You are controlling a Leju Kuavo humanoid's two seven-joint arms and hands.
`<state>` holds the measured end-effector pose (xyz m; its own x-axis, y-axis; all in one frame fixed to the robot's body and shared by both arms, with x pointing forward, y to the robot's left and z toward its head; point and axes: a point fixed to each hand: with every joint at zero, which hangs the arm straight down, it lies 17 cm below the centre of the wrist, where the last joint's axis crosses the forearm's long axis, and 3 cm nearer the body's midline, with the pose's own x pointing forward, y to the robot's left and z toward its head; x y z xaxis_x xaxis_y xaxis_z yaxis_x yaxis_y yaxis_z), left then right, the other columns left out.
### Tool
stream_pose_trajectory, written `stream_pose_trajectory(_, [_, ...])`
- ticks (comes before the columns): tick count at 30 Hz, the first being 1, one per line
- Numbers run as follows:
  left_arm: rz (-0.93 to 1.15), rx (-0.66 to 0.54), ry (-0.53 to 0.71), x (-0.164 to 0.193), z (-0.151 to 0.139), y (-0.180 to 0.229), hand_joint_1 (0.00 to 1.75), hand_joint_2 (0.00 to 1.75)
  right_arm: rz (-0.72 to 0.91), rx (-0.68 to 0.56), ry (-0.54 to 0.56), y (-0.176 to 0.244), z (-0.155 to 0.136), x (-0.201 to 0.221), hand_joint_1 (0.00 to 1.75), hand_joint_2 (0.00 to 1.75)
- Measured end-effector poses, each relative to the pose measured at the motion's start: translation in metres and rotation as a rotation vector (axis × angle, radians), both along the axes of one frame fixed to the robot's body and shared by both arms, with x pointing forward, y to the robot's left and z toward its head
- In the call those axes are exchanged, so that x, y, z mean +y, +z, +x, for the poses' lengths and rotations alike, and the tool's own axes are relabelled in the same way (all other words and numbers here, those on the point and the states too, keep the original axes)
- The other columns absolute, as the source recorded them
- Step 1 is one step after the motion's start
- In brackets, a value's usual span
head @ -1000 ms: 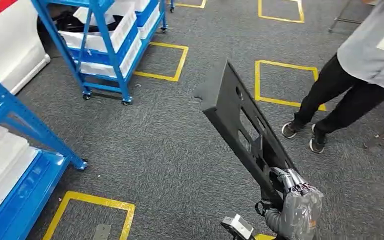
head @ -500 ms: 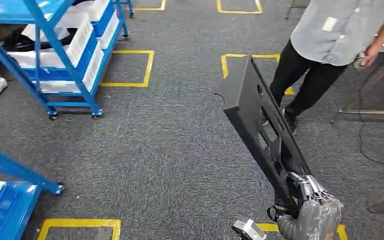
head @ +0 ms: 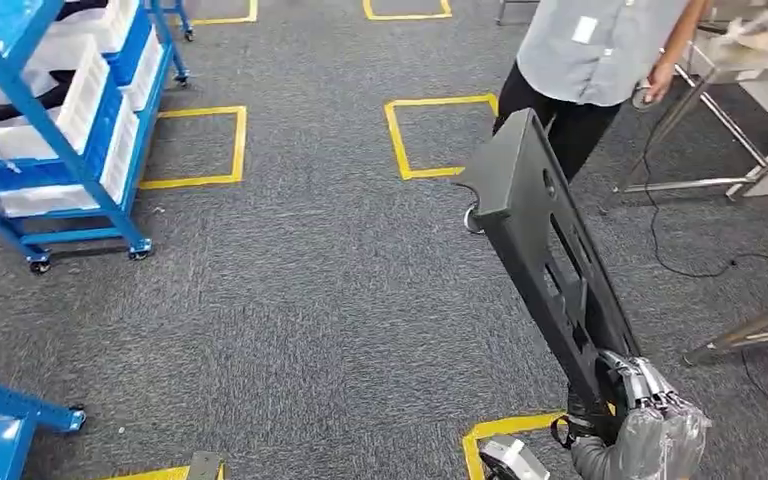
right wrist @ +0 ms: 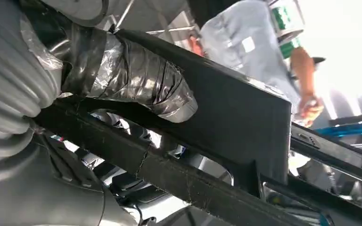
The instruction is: Take the parts from the cabinet and place them on the table.
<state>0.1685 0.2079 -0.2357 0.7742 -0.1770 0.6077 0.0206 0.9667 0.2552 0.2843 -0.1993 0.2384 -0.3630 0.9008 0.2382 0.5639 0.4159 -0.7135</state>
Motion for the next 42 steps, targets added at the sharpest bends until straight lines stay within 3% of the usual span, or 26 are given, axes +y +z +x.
stream_pose_trajectory(42, [-0.019, -0.005, 0.011, 0.003, -0.003, -0.001, 0.00, 1.75, 0.031, 0.008, -0.044, -0.001, -0.006, -0.015, 1.75, 1.75])
